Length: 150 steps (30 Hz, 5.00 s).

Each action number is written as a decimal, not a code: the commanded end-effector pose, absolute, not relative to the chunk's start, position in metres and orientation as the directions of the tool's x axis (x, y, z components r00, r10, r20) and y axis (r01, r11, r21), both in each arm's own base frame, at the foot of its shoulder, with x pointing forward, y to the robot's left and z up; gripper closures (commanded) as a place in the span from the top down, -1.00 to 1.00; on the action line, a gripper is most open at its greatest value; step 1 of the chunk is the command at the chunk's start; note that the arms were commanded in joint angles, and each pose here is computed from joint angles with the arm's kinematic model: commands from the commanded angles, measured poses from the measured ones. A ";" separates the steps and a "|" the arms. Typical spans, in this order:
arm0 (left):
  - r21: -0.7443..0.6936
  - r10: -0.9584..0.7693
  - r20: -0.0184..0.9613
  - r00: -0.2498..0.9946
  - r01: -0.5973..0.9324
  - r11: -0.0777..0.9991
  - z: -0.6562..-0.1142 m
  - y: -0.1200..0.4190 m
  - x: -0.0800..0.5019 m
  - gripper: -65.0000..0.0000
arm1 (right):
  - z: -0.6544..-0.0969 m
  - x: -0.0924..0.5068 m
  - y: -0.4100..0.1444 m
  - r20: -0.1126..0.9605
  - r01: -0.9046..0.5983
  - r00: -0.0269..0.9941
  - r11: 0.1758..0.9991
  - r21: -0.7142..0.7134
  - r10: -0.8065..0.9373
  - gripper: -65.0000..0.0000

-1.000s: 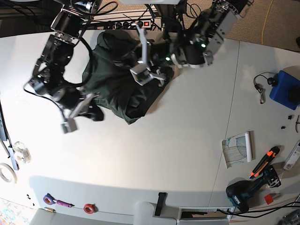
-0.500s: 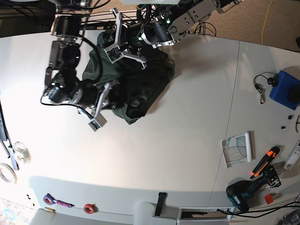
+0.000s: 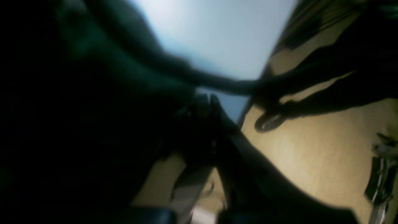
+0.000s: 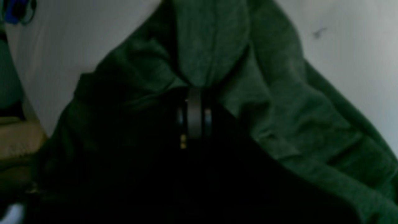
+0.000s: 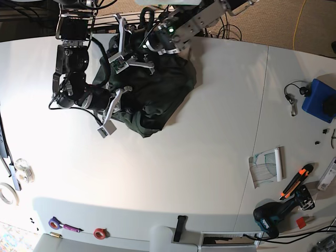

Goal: Layout the t-shirt on the table in an organized manner, then fold the t-shirt properly
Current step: 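Grasp the bundle with both grippers and compress it into a square, then release the left gripper and drag the bundle with the right gripper, then open the right gripper and lift both grippers off the folded shirt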

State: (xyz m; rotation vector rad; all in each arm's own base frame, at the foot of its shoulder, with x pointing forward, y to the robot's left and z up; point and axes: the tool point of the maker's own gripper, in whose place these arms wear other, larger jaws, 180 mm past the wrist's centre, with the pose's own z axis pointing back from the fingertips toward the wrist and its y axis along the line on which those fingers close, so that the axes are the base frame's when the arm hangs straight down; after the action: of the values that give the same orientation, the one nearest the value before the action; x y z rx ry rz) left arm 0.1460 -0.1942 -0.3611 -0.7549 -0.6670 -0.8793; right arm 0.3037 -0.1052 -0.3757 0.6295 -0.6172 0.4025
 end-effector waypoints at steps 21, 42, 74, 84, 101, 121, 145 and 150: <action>-0.028 -0.698 0.579 0.422 0.866 0.500 -0.430 -0.120 0.163 -1.00 | -0.369 0.363 -0.161 0.696 -0.327 0.710 0.925 0.193 0.106 -1.00; 0.064 -0.447 0.878 0.173 0.882 0.467 -0.278 -0.141 0.183 -1.00 | -0.350 0.380 -0.166 0.736 -0.293 0.674 0.937 0.191 0.061 -1.00; 0.080 -0.207 0.878 0.431 0.295 0.952 -0.281 0.098 0.341 -1.00 | -0.317 0.317 -0.076 0.791 -0.508 0.612 0.776 0.374 0.019 -1.00; 0.072 -0.213 0.864 0.457 0.308 0.949 -0.293 0.100 0.332 -1.00 | -0.394 0.308 -0.144 0.693 -0.233 0.718 0.959 0.162 0.058 -1.00; 0.093 -0.228 0.861 0.454 0.301 0.949 -0.294 0.103 0.333 -1.00 | -0.380 0.263 -0.350 0.696 0.428 0.648 0.904 0.004 -0.310 -1.00; 0.053 -0.177 0.907 0.382 0.313 0.948 -0.279 0.094 0.339 -1.00 | -0.279 0.297 -0.370 0.917 0.311 0.347 0.947 0.087 -0.198 -1.00; -0.167 0.038 0.911 0.410 0.283 0.944 -0.304 0.194 0.346 -1.00 | -0.232 0.324 -0.237 0.971 -0.241 0.240 0.968 0.073 -0.014 -1.00; -0.289 0.129 0.899 0.418 0.346 0.893 -0.299 0.207 0.299 -1.00 | -0.254 0.299 -0.219 0.947 -0.288 0.320 0.950 0.121 -0.023 -1.00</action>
State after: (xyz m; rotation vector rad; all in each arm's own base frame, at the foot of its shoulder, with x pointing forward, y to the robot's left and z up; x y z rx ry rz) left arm 0.2939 0.2068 -0.3129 -0.4723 -1.0961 -0.1205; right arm 0.2930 -0.2182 -0.2743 0.2854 -1.1640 0.1609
